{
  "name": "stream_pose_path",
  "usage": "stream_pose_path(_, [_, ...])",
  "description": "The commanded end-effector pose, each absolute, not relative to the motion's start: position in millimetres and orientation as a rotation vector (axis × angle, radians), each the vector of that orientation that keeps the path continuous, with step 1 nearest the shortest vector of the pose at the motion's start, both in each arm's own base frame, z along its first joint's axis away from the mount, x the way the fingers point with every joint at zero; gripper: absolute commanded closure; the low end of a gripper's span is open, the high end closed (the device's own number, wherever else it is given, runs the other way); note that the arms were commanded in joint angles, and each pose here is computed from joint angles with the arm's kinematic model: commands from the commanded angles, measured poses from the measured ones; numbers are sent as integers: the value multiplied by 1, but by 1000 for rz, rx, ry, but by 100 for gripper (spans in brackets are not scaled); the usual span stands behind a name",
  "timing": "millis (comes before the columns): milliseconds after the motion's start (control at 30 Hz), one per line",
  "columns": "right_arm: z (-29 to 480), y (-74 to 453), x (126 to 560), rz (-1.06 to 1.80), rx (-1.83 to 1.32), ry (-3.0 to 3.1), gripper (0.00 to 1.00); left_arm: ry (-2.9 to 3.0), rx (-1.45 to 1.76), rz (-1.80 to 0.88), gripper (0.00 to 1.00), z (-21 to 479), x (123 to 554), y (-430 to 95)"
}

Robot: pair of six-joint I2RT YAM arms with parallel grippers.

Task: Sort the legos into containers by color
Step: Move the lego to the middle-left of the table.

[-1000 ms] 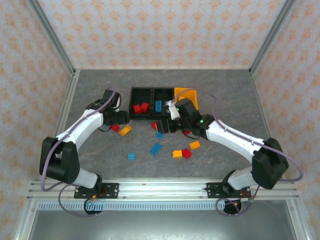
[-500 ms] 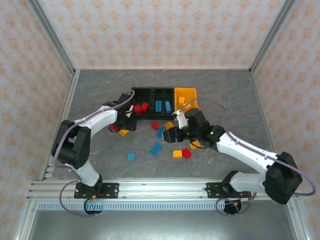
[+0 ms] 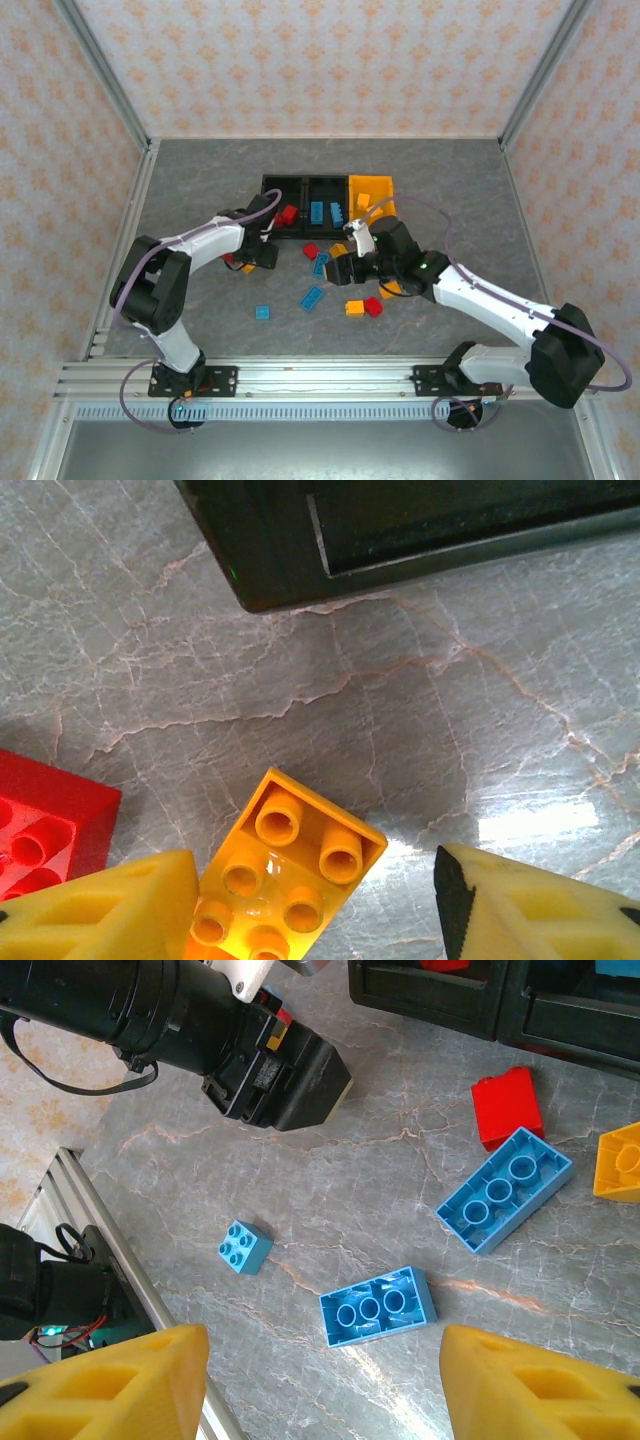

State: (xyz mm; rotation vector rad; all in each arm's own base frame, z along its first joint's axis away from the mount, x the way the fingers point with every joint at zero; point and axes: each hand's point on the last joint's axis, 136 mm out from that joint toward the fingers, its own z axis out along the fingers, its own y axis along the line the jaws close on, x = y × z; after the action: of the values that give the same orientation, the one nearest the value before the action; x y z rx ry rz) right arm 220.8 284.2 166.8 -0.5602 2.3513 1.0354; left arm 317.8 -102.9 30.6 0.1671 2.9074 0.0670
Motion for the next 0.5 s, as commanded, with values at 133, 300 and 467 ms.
stream_pose_path(133, [169, 291, 224, 1058, -564, 2338, 38, 2974, 188, 47, 46, 13, 295, -106])
stream_pose_path(300, [168, 291, 224, 1062, -562, 2339, 38, 2988, 198, 91, 49, 7, 295, -105])
stream_pose_path(467, [169, 291, 224, 1065, -561, 2337, 38, 2937, 181, 110, 49, 28, 306, -106])
